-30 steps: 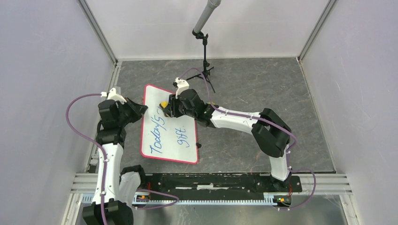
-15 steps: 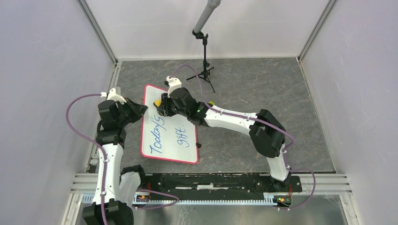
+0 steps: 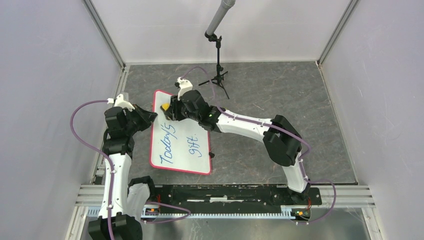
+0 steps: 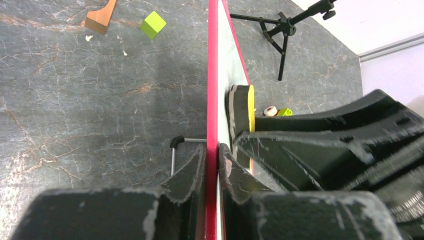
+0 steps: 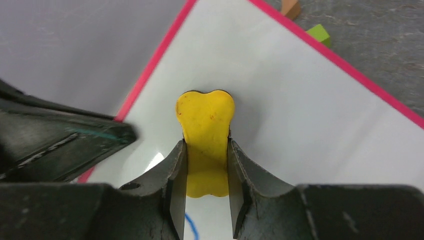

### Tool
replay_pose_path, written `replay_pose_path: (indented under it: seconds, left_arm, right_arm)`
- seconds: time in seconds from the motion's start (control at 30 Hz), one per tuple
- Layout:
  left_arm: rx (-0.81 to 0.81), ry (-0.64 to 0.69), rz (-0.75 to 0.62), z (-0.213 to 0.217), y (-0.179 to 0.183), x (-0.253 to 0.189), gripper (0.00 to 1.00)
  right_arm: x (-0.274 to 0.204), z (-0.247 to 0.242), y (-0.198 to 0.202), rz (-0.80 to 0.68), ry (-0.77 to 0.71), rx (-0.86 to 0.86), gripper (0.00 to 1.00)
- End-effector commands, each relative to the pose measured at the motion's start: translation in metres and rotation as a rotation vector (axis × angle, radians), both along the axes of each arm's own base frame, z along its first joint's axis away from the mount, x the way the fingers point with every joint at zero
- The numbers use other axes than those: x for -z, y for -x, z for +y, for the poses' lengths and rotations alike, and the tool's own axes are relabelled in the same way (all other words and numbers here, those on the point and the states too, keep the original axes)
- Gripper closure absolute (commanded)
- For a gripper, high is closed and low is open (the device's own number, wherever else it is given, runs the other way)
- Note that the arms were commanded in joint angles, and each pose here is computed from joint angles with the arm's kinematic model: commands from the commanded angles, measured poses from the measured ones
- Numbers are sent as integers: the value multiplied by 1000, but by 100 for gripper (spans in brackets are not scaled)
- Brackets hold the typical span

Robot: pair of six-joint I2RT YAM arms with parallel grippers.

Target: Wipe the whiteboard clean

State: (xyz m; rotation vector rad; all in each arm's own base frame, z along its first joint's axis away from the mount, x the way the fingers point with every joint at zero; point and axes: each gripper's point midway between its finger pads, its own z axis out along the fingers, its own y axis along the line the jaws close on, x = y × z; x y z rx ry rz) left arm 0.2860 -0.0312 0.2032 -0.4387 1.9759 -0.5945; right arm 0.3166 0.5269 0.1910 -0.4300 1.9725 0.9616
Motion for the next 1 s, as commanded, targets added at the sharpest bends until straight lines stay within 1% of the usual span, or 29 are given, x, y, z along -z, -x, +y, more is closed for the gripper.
replay_pose_path:
  seconds: [0.0, 0.07, 0.2, 0.37, 0.47, 0.63, 0.77, 0.97]
  left_arm:
    - [37, 15, -38, -8, 0, -8, 98]
    - [36, 16, -38, -8, -1, -9, 98]
    - [37, 16, -35, -8, -2, -8, 98]
    - [38, 17, -36, -8, -1, -8, 98]
    - [37, 19, -34, -8, -2, -8, 98]
    - [39, 19, -36, -9, -2, -8, 98]
    - [39, 22, -35, -9, -1, -8, 98]
    - [43, 19, -38, -10, -1, -8, 98]
  right_arm:
    - [41, -26, -31, 61, 39, 70, 72]
    - [58, -36, -36, 88, 58, 81, 72]
    - [85, -52, -29, 125, 104, 92, 72]
    - [95, -57, -7, 143, 121, 62, 73]
    - [78, -43, 7, 119, 103, 23, 73]
    - [31, -8, 30, 57, 28, -46, 73]
    - [9, 16, 31, 35, -30, -78, 73]
    - [-6, 34, 21, 19, -58, -84, 73]
